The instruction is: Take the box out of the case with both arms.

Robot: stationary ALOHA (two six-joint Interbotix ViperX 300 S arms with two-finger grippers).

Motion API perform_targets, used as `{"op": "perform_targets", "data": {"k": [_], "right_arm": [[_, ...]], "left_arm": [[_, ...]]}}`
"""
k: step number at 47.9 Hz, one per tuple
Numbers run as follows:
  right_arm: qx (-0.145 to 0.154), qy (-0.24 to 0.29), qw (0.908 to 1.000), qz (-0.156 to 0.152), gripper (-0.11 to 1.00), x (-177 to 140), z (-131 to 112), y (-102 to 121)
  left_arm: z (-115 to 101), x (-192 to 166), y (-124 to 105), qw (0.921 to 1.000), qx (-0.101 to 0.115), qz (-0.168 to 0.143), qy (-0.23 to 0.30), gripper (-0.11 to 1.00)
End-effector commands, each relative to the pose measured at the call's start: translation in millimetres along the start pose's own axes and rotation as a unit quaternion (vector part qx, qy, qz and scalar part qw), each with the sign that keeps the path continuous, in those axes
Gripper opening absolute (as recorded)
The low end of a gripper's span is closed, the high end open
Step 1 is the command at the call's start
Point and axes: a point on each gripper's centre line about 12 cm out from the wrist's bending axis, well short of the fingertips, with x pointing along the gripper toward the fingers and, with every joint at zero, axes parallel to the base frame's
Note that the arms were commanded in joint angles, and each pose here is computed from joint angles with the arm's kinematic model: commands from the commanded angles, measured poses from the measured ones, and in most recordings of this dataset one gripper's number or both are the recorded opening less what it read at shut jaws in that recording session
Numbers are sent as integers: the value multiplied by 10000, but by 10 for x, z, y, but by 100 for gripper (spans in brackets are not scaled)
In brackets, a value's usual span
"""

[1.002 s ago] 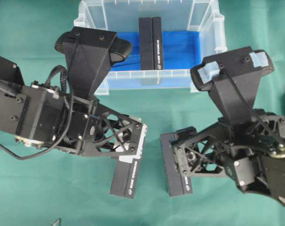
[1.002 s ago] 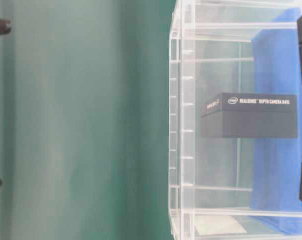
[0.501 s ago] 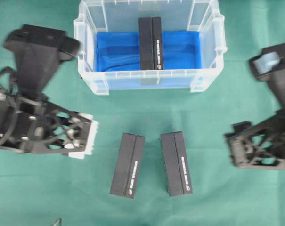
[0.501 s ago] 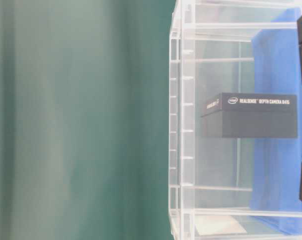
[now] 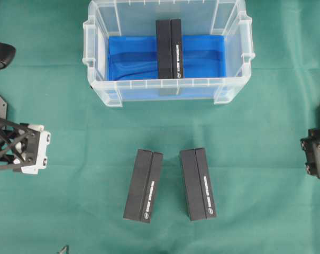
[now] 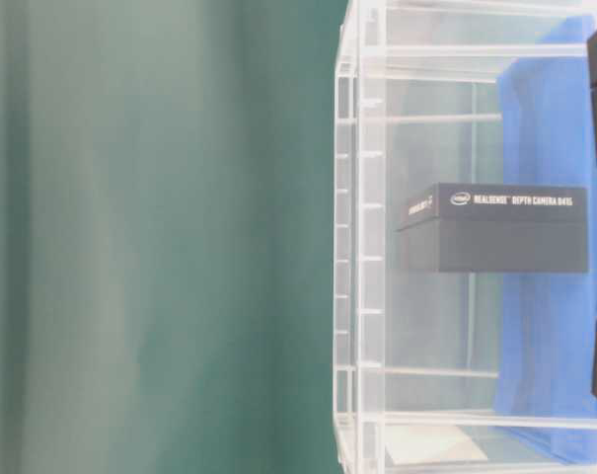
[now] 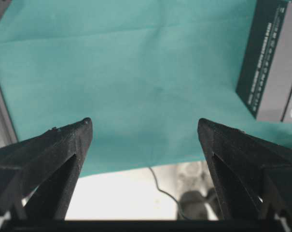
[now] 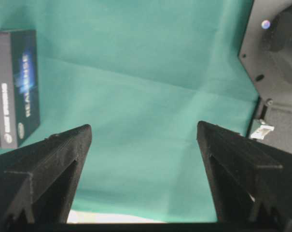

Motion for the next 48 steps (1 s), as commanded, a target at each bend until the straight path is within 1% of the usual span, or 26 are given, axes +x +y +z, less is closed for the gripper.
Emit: {"op": "perform_targets", "data": {"k": [1, 15, 31, 33, 35, 38, 43, 48], "right_arm": [[13, 66, 9999, 132, 86, -56, 14, -18], [6, 69, 9999, 159, 86, -53, 6, -9], [22, 57, 9999, 151, 86, -48, 28, 0], [48, 33, 9999, 129, 86, -40, 59, 2], [89, 24, 9999, 106, 86, -26, 91, 8], [155, -14, 9999, 69, 85, 10, 185, 13], [108, -47, 9999, -2, 85, 80, 363, -10], [77, -48, 10000, 31, 85, 165, 578, -28]], "left_arm": [[1, -60, 7, 9998, -13, -173, 46, 86], [-7, -38, -8, 9999, -1, -137, 34, 86], [4, -37, -32, 9998, -24, -195, 40, 86], [23, -35, -32, 9998, -24, -196, 27, 86], [64, -26, -27, 9998, -77, -165, -1, 86], [146, -9, -17, 9999, -104, -126, -36, 86], [315, 17, -9, 9999, -82, -88, -95, 86], [484, 40, -1, 9998, -83, -46, -152, 86]]}}
